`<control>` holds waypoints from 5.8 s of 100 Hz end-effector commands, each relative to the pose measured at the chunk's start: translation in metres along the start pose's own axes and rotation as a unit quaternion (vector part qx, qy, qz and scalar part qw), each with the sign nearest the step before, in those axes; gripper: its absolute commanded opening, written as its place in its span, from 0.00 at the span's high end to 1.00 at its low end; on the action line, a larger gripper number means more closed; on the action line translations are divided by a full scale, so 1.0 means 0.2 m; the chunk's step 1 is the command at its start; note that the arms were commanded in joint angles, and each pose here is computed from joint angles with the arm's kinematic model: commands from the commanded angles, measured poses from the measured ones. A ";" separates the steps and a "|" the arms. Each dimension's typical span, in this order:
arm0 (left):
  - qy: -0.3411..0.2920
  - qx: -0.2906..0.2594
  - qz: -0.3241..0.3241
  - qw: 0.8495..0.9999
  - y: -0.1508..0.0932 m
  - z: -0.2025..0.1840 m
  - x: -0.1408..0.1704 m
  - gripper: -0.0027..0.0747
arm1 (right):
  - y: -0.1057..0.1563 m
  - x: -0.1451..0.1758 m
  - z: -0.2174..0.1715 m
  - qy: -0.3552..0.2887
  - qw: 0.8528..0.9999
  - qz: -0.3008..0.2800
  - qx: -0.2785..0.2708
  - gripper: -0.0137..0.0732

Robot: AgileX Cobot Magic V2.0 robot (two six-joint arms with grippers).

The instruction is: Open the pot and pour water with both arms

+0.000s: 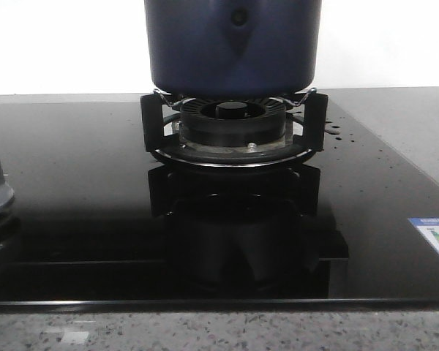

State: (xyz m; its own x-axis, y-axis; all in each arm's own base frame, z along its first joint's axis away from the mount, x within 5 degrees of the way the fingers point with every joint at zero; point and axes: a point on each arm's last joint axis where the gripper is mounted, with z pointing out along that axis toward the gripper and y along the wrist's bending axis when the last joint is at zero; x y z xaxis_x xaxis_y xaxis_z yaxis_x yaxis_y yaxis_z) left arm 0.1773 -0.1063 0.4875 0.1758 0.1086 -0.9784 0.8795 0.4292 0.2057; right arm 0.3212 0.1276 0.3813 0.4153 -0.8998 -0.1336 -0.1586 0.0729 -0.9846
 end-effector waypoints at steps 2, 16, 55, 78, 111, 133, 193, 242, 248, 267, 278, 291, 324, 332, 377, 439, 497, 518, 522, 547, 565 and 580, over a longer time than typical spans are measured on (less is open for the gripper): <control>-0.055 -0.013 -0.010 0.998 -0.02 -0.04 -0.10 0.61 | -0.12 -0.05 -0.06 -0.031 0.997 -0.054 0.039 0.68; -0.055 -0.011 -0.010 0.998 -0.02 -0.04 -0.10 0.61 | -0.11 -0.02 -0.05 -0.008 0.996 -0.079 0.030 0.68; -0.055 -0.006 -0.011 0.998 -0.03 -0.04 -0.10 0.61 | -0.23 0.01 0.03 0.035 0.980 -0.188 0.048 0.68; -0.055 -0.006 -0.011 0.998 -0.03 -0.04 -0.10 0.61 | -0.28 -0.04 0.02 0.064 0.941 -0.327 0.061 0.68; -0.055 -0.007 -0.011 0.998 -0.03 -0.04 -0.10 0.61 | -0.30 -0.10 0.02 0.080 0.938 -0.329 0.075 0.68; -0.055 -0.007 -0.011 0.998 -0.03 -0.04 -0.10 0.61 | -0.29 -0.07 0.02 0.106 0.970 -0.205 0.075 0.68; -0.054 -0.009 -0.013 0.998 -0.02 -0.03 -0.10 0.61 | -0.23 0.37 -0.43 0.194 0.851 0.469 0.135 0.68; -0.049 -0.008 -0.021 0.999 0.01 -0.01 -0.08 0.61 | 0.45 0.64 -0.62 0.217 0.759 0.600 0.129 0.67; -0.049 -0.007 -0.021 0.999 0.01 -0.01 -0.08 0.61 | 0.47 0.63 -0.61 0.199 0.762 0.602 0.131 0.62; -0.047 -0.002 -0.025 0.999 0.01 0.00 -0.07 0.61 | 0.50 0.61 -0.60 0.163 0.763 0.609 0.139 0.37; -0.047 -0.002 -0.025 0.999 0.01 0.00 -0.07 0.61 | 0.52 0.61 -0.61 0.168 0.761 0.612 0.134 0.33; -0.047 -0.002 -0.025 0.999 0.01 0.00 -0.07 0.61 | 0.56 0.61 -0.62 0.177 0.751 0.623 0.130 0.33; -0.045 0.005 -0.025 0.999 0.01 0.00 -0.06 0.61 | 0.64 0.58 -0.64 0.151 0.737 0.644 0.138 0.25; -0.045 0.007 -0.025 0.999 0.01 0.00 -0.06 0.61 | 0.64 0.58 -0.64 0.149 0.727 0.656 0.140 0.14; -0.045 0.005 -0.029 0.999 0.02 0.01 -0.06 0.61 | 0.48 0.49 -0.76 0.099 0.732 0.645 0.194 0.10; -0.039 0.060 -0.111 0.991 0.22 0.46 0.29 0.61 | 0.30 0.23 -1.12 0.052 0.751 0.602 0.265 0.71; -0.011 0.062 -0.148 0.987 0.30 0.70 0.57 0.61 | 0.31 0.08 -1.42 0.043 0.745 0.597 0.295 0.92; -0.019 0.070 -0.132 0.989 0.27 0.76 0.52 0.61 | 0.34 0.09 -1.42 0.076 0.739 0.606 0.285 0.92; -0.019 0.066 -0.127 0.990 0.27 0.77 0.51 0.61 | 0.34 0.09 -1.42 0.075 0.737 0.608 0.285 0.92; 0.003 0.063 -0.124 0.990 0.25 0.84 0.56 0.61 | 0.34 0.09 -1.42 0.073 0.733 0.613 0.285 0.92; 0.010 0.064 -0.130 0.989 0.26 0.86 0.59 0.61 | 0.34 0.10 -1.42 0.075 0.731 0.617 0.283 0.92; 0.017 0.062 -0.136 0.989 0.26 0.86 0.59 0.61 | 0.35 0.10 -1.42 0.079 0.730 0.618 0.282 0.92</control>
State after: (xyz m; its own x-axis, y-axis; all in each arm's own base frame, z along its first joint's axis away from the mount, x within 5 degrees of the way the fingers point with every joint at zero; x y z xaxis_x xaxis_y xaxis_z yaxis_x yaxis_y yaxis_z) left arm 0.3298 -0.2261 0.3457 -0.1212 0.1237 -0.9849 0.9368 0.3423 -0.0723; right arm 0.0661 -0.0089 0.3291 0.0777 -0.0222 -0.9967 0.1084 0.9940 -0.0136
